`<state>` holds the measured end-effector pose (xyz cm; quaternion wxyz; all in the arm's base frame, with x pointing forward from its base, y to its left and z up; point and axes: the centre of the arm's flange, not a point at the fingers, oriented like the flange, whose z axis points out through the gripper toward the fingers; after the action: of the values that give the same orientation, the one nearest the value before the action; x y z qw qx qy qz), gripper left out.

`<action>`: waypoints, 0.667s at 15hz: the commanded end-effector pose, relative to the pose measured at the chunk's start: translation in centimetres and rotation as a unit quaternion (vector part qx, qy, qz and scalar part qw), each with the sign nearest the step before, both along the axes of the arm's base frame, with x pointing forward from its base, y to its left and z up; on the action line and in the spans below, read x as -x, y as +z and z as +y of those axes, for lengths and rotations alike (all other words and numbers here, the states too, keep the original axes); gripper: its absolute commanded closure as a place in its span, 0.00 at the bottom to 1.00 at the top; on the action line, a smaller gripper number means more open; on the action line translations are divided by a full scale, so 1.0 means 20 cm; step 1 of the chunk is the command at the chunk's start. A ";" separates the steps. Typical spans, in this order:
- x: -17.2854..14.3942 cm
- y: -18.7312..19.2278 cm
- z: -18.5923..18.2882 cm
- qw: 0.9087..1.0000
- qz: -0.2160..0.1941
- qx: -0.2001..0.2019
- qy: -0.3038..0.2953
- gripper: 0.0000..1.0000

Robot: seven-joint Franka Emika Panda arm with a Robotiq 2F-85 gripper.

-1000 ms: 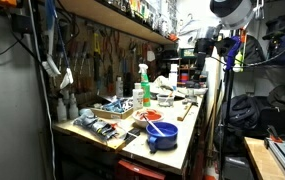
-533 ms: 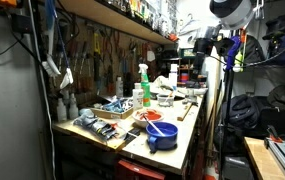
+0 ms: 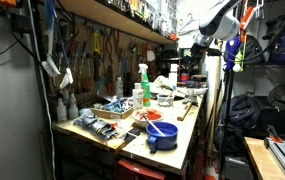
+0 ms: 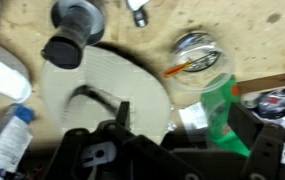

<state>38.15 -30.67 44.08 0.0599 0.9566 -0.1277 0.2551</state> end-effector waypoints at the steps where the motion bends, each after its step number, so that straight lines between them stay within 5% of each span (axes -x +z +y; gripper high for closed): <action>1: -0.12 -0.16 -0.40 0.995 0.008 0.050 -0.088 0.00; 2: -0.12 -0.19 -0.48 0.992 0.012 0.059 -0.113 0.00; 3: -0.02 -0.10 -0.30 0.997 0.000 0.045 -0.069 0.00; 8: -0.06 -0.11 -0.32 0.996 0.002 0.054 -0.070 0.00; 10: -0.12 -0.18 -0.41 0.993 0.041 0.050 -0.103 0.00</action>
<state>39.38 -37.33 41.98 0.1313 0.9401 -0.1843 0.2549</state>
